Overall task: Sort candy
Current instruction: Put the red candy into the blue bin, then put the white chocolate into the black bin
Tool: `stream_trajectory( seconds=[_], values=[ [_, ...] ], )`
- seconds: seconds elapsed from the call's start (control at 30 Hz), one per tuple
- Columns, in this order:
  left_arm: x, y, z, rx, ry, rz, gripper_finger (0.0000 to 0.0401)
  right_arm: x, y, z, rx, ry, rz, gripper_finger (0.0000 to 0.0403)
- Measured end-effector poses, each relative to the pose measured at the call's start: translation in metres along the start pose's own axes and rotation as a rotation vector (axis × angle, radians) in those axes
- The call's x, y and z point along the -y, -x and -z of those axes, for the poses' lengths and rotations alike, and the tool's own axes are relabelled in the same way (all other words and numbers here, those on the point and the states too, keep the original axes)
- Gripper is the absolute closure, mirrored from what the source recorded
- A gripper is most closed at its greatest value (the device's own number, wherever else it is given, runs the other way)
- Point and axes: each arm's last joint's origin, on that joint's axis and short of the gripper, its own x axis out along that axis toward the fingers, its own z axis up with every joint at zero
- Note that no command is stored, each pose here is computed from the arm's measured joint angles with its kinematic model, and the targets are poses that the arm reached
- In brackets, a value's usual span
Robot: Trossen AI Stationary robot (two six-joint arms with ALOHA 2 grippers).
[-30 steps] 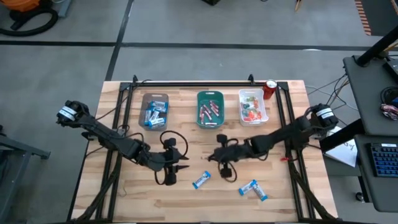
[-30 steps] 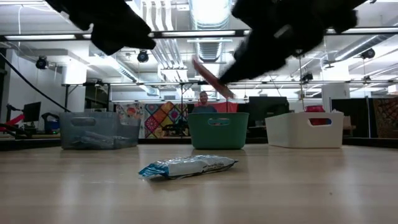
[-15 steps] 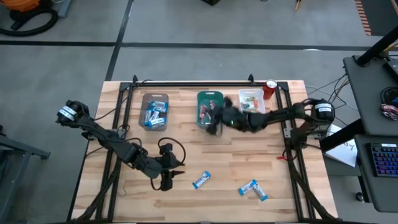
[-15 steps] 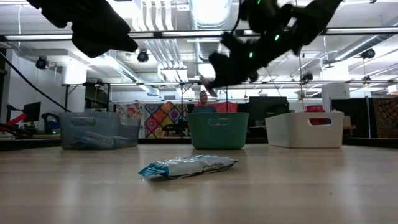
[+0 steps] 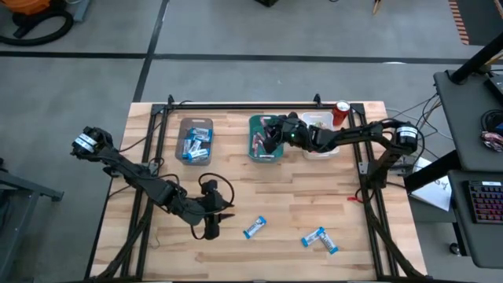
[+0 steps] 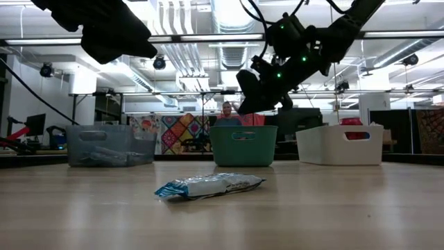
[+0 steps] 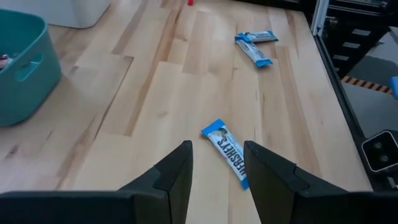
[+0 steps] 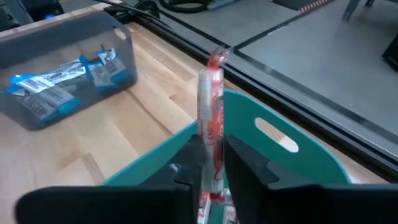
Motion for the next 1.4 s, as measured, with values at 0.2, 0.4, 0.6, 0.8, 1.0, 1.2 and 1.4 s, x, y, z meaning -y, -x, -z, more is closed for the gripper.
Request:
stream_trajectory(
  seconds=[0.2,0.4,0.6,0.8,1.0,1.2,1.4],
  values=[
    [0.000,0.000,0.000,0.004,0.024,-0.006,0.0274,0.000,0.001,0.000,-0.004,-0.010,0.000,0.0286],
    [0.000,-0.003,0.002,0.025,0.098,0.007,0.0274,-0.008,0.013,-0.021,0.040,-0.066,-0.121,0.0250],
    [0.008,-0.018,0.006,0.065,0.122,0.033,0.0274,-0.032,0.059,-0.059,0.196,-0.006,-0.277,0.0245],
    [0.016,-0.035,0.015,0.079,0.135,0.051,0.0274,-0.063,0.118,-0.061,0.156,0.020,-0.439,0.0258],
    [0.034,-0.047,0.025,0.006,0.127,0.127,0.0273,-0.095,0.159,-0.019,-0.182,0.022,-0.538,0.0258],
    [0.058,-0.071,0.037,-0.058,0.084,0.156,0.0244,-0.122,0.189,0.020,-0.389,0.087,-0.580,0.0258],
    [0.069,-0.096,0.043,-0.070,0.047,0.045,0.0182,-0.135,0.210,0.033,-0.392,0.130,-0.611,0.0258]
  ],
)
